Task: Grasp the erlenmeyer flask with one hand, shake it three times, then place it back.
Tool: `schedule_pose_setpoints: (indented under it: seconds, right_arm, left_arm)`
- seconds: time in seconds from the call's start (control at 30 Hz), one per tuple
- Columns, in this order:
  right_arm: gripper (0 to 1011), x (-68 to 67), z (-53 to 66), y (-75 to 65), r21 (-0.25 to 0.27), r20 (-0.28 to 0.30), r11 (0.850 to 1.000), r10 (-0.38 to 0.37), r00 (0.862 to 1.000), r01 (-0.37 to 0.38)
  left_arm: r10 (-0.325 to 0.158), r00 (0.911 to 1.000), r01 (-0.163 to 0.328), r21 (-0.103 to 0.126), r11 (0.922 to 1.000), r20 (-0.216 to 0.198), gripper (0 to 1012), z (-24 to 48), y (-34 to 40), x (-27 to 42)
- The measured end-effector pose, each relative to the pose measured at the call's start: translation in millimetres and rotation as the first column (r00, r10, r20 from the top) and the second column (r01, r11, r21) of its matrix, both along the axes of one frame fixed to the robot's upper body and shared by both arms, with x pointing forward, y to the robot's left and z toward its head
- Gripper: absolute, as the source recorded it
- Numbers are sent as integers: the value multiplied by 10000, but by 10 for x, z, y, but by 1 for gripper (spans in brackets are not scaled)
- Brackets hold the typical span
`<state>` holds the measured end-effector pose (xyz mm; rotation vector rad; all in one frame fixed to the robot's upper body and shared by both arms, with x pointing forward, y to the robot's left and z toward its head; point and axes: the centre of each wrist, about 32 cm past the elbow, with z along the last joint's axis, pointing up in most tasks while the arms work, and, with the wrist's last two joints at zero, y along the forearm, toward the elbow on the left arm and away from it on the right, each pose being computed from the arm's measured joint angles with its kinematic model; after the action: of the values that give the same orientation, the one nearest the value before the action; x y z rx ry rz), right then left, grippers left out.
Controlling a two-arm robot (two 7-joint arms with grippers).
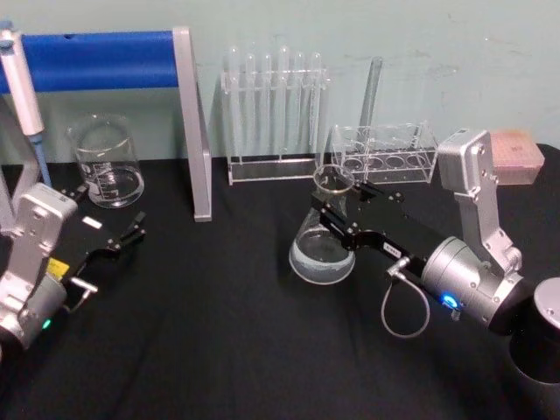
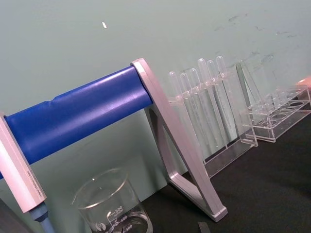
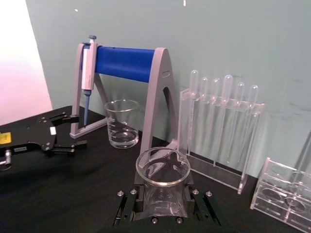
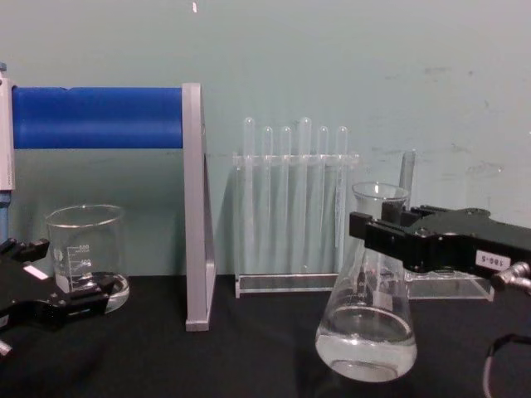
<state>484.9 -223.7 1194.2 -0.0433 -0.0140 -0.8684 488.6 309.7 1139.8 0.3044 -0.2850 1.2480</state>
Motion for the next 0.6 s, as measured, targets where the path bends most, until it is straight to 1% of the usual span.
schedule_pose_setpoints:
  seconds: [0.27, 0.6]
  right_arm:
    - [448, 48, -17, -77, -15, -149, 9989, 474, 9988, -474]
    - [448, 89, -47, -182, -192, -112, 9934, 1127, 9936, -1129]
  left_arm:
    - [0, 10000, 0, 1, 10000, 0, 1001, 0, 0, 0]
    - [-1, 10000, 1, 0, 10000, -1, 1001, 0, 0, 0]
